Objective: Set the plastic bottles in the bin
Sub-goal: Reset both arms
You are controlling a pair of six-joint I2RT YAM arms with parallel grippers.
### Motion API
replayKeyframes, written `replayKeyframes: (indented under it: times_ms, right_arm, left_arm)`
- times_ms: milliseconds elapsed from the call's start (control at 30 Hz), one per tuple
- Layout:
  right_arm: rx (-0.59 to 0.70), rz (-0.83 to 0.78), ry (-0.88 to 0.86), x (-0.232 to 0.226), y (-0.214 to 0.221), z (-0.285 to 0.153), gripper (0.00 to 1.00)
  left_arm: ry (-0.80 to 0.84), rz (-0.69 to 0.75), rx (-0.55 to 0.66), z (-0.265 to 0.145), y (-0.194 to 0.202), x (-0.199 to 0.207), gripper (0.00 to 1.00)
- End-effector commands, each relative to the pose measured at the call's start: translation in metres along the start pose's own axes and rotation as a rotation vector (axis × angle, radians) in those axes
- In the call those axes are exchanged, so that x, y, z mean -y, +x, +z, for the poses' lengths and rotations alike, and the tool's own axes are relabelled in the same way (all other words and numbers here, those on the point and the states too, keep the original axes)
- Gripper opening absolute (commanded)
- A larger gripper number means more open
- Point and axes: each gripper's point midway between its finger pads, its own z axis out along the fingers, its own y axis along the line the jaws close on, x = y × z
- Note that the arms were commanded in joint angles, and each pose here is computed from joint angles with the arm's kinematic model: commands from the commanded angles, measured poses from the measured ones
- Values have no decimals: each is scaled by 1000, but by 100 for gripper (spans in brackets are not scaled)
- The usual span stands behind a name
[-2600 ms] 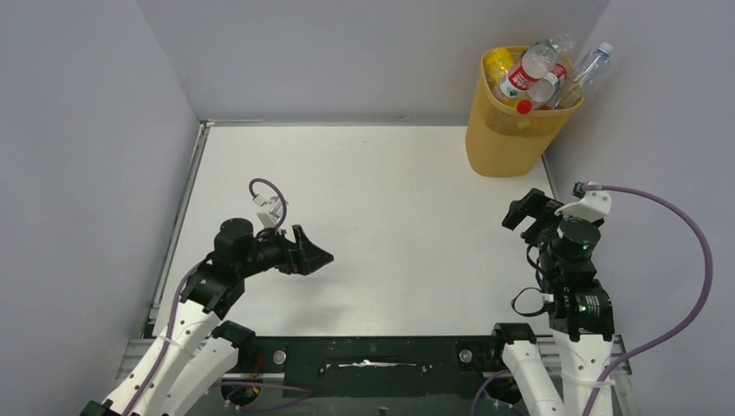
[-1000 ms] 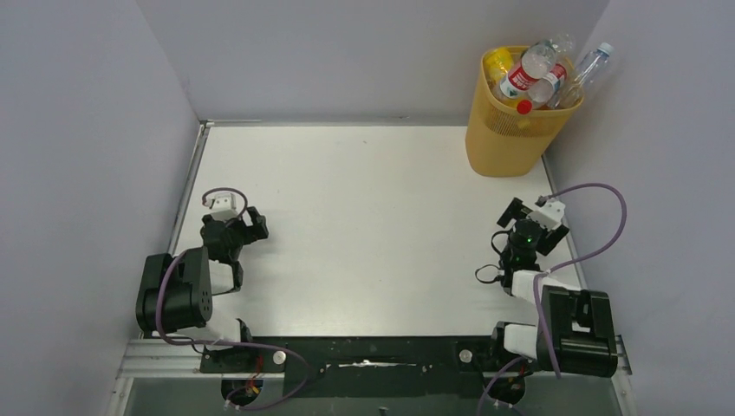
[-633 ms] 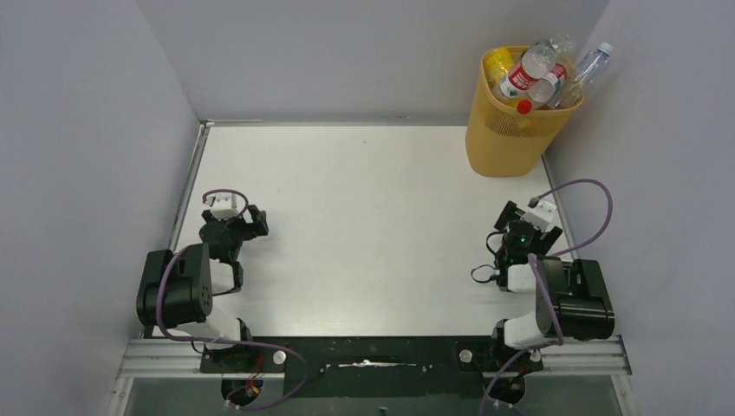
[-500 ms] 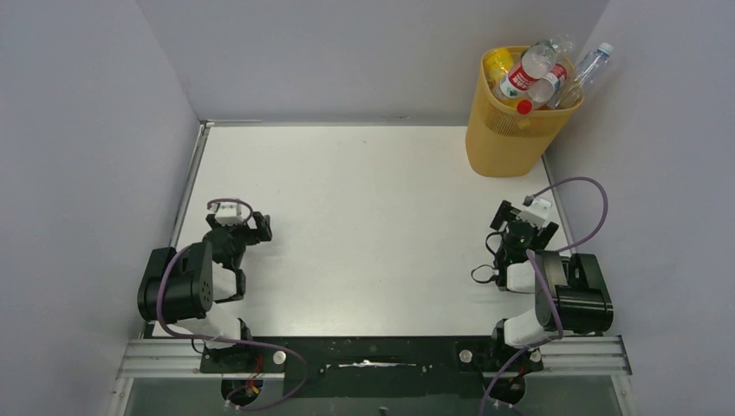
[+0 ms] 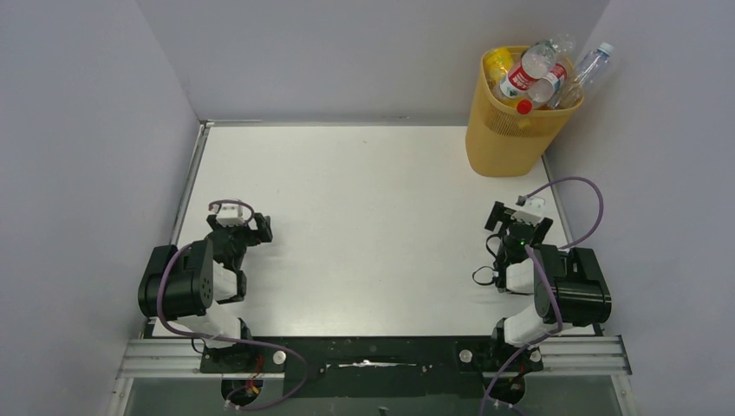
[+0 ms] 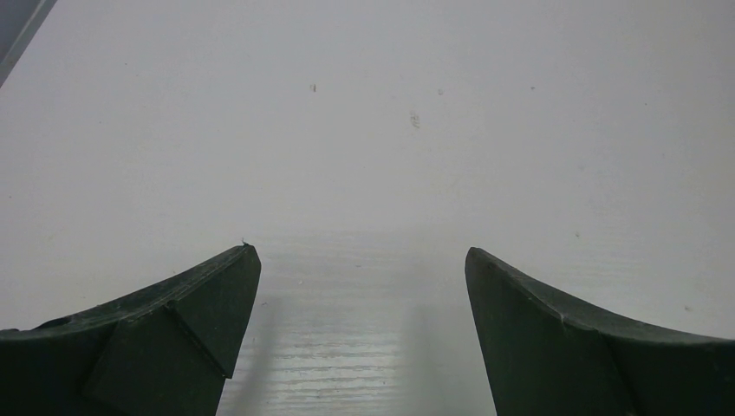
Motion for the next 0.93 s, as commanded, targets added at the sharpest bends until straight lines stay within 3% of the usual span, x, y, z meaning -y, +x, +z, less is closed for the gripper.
replayKeyframes:
  times_ms: [0,900]
  right_arm:
    - [109,19,-5,-1,-30,5,98]
    - [96,24,-33,-2,-29,8,98]
  left_arm:
    - [0,48,89,10,-27,1,90]
    - [-1,58,84,12,-26,3,90]
